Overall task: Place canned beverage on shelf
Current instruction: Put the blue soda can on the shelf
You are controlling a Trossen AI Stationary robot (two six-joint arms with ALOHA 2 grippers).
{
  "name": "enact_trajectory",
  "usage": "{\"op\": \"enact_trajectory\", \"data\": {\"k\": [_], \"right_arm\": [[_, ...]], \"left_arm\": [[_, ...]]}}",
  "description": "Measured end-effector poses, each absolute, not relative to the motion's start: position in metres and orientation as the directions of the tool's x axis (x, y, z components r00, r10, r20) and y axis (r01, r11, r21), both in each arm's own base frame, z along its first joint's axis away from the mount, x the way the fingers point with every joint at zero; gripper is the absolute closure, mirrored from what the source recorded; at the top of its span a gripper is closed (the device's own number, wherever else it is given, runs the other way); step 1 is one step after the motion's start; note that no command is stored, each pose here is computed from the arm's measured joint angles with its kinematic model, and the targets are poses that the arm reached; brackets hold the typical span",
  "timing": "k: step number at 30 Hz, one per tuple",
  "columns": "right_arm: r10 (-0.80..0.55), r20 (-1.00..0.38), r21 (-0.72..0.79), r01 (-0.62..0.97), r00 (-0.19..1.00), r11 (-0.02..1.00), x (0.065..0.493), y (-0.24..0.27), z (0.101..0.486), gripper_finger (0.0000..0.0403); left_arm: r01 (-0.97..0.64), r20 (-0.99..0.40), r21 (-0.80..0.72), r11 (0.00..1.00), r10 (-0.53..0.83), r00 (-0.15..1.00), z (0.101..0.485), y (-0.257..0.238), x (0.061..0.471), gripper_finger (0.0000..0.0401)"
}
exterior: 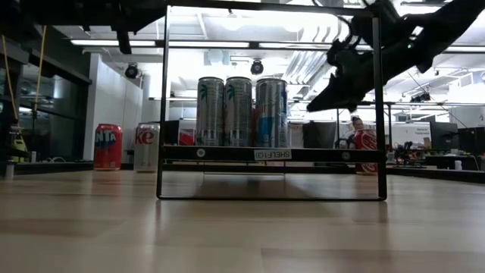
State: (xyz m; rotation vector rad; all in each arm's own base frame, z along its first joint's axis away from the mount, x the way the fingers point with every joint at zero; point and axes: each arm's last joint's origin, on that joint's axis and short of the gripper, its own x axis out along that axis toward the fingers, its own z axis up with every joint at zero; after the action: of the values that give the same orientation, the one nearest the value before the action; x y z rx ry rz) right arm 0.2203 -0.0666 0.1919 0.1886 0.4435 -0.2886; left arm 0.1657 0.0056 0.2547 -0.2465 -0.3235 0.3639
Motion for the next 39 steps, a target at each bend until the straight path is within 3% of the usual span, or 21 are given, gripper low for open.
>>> {"op": "enact_trajectory", "data": {"k": [20, 39], "right_arm": [[-0.177, -0.445, 0.149, 0.267, 0.878, 0.952, 0.266, -0.063, 0.168, 0.0403], [-0.146, -0.404, 0.148, 0.222, 0.903, 0.964, 0.285, -0.052, 0.182, 0.0403]], "left_arm": [[-0.311, 0.264, -0.302, 0.901, 0.392, 0.881, 0.255, 0.006, 0.166, 0.0401], [-0.311, 0.262, -0.3, 0.902, 0.391, 0.882, 0.255, 0.006, 0.166, 0.0401]]}}
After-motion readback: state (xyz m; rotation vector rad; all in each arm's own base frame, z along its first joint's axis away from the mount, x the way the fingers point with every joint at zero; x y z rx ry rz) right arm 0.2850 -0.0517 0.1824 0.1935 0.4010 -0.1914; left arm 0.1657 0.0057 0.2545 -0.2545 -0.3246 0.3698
